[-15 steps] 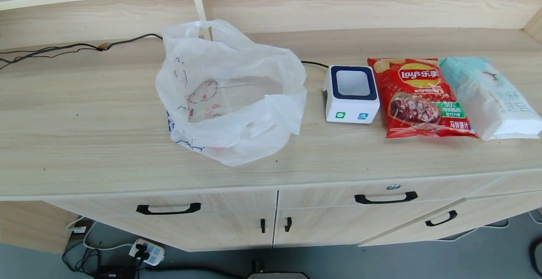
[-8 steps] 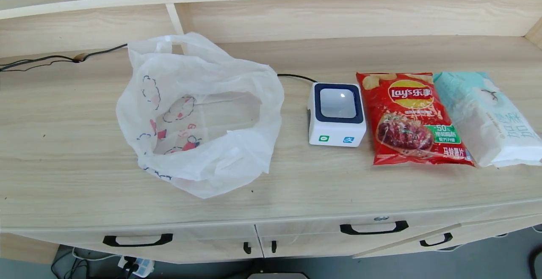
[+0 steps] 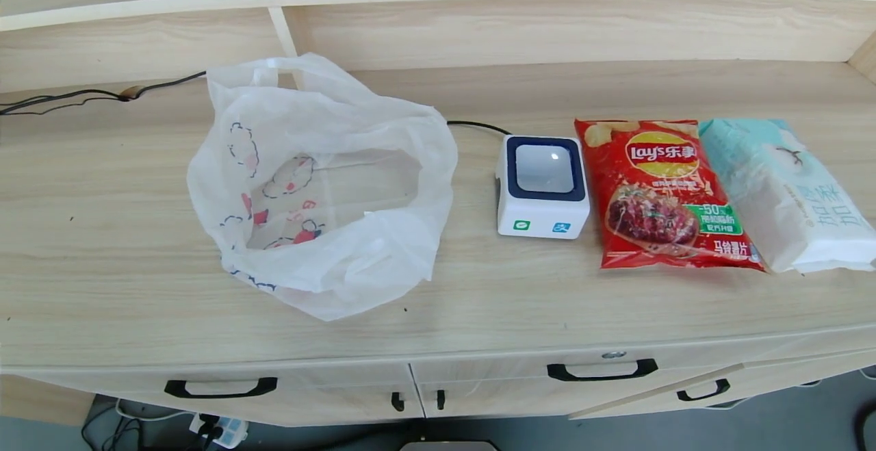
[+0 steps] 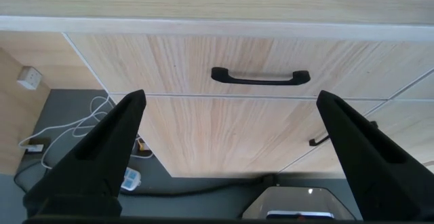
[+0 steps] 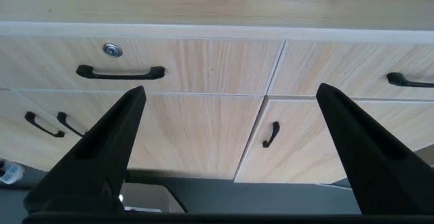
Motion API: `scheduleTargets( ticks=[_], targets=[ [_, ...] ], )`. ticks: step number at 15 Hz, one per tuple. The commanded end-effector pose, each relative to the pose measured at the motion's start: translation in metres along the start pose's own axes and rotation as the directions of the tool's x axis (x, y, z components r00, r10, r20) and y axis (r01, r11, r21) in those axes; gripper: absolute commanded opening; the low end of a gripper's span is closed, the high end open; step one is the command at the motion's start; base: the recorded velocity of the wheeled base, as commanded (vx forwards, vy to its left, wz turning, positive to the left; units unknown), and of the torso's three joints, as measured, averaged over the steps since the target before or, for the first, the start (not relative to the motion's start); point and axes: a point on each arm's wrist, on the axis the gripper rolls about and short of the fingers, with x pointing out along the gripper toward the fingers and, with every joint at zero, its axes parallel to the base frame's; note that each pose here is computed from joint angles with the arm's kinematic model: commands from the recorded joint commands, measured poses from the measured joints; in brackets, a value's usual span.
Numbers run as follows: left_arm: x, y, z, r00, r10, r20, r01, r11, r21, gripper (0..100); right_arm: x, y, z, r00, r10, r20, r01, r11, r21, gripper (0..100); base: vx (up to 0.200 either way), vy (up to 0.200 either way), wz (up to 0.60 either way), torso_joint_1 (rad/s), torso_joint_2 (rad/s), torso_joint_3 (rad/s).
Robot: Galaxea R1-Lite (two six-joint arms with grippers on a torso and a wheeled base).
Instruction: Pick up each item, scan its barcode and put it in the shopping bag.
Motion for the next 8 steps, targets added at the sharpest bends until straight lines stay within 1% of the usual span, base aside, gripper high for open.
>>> scheduleTargets(
  ticks=[1, 2, 3, 4, 5, 6, 7, 8],
  targets=[
    [0.000, 0.000, 0.000, 1.000, 0.000, -0.001, 0.000, 1.000, 0.000, 100, -0.004, 0.000, 0.047, 0.990, 0.114, 0.078, -0.109, 0.992, -0.063, 100, 0.000, 0.000, 0.00, 0.000, 0.00, 0.000],
    [0.000, 0.000, 0.000, 1.000, 0.000, 0.001, 0.000, 1.000, 0.000, 100, -0.001, 0.000, 0.068, 0.982, 0.170, 0.082, -0.163, 0.983, -0.081, 100, 0.000, 0.000, 0.00, 0.000, 0.00, 0.000],
    [0.000, 0.000, 0.000, 1.000, 0.000, -0.001, 0.000, 1.000, 0.000, 100, 0.006, 0.000, 0.082, 0.978, 0.202, 0.059, -0.198, 0.977, -0.078, 100, 0.000, 0.000, 0.00, 0.000, 0.00, 0.000],
    [0.000, 0.000, 0.000, 1.000, 0.000, -0.002, 0.000, 1.000, 0.000, 100, 0.025, -0.002, 0.105, 0.973, 0.232, 0.009, -0.231, 0.971, -0.065, 100, 0.000, 0.000, 0.00, 0.000, 0.00, 0.000],
    [0.000, 0.000, 0.000, 1.000, 0.000, -0.002, 0.000, 1.000, 0.000, 100, 0.025, -0.002, 0.105, 0.973, 0.232, 0.009, -0.231, 0.971, -0.065, 100, 0.000, 0.000, 0.00, 0.000, 0.00, 0.000],
    [0.000, 0.000, 0.000, 1.000, 0.000, -0.001, 0.000, 1.000, 0.000, 100, 0.052, -0.004, 0.132, 0.969, 0.244, -0.041, -0.246, 0.968, -0.047, 100, 0.000, 0.000, 0.00, 0.000, 0.00, 0.000],
    [0.000, 0.000, 0.000, 1.000, 0.000, -0.002, 0.000, 1.000, 0.000, 100, 0.080, -0.006, 0.158, 0.963, 0.261, -0.062, -0.264, 0.964, -0.042, 100, 0.000, 0.000, 0.00, 0.000, 0.00, 0.000],
    [0.000, 0.000, 0.000, 1.000, 0.000, -0.002, 0.000, 1.000, 0.000, 100, 0.100, -0.004, 0.169, 0.947, 0.309, -0.086, -0.312, 0.949, -0.033, 100, 0.000, 0.000, 0.00, 0.000, 0.00, 0.000]
  ],
)
